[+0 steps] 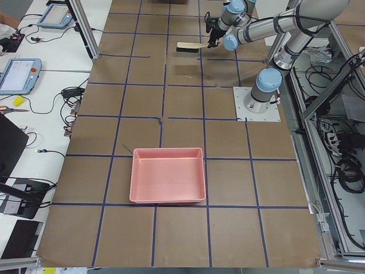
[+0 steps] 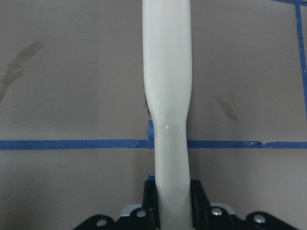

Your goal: Sweep and dump trash in nearest bin

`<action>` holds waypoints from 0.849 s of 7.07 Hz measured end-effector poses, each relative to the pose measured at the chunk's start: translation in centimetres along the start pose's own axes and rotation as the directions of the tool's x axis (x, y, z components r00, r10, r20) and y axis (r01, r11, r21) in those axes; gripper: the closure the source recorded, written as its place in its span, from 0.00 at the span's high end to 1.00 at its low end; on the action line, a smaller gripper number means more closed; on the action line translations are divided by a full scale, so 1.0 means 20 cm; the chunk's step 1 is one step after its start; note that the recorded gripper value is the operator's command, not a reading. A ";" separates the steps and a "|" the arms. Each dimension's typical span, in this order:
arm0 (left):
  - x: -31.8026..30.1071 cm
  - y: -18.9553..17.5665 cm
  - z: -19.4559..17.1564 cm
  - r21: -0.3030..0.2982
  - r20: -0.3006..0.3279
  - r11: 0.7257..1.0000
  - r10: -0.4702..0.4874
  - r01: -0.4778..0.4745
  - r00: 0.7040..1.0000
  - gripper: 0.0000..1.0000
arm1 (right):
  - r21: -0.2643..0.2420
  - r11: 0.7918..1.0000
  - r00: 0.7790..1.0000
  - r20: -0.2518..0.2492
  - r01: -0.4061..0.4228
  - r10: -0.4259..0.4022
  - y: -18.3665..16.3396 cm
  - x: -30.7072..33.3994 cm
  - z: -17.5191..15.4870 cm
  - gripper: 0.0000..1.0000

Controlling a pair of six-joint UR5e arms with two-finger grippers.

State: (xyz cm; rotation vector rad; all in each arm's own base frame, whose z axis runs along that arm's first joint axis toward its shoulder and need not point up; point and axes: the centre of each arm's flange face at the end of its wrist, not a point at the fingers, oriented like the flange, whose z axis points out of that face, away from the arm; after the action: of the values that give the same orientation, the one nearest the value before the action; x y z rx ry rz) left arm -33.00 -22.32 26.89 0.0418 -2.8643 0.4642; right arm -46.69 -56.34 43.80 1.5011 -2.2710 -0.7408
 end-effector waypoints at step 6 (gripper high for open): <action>-0.05 0.07 0.06 -0.060 0.041 0.998 0.014 -0.012 0.999 0.00 | 0.180 0.983 0.999 -0.025 0.038 -0.034 0.03 -0.29 -0.44 0.00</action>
State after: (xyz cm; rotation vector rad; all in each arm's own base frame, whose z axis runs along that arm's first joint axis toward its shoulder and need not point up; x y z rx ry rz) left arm -32.49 -21.27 25.14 0.0222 -2.9187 0.3836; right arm -40.28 -52.96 51.42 1.6250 -2.3539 -0.5372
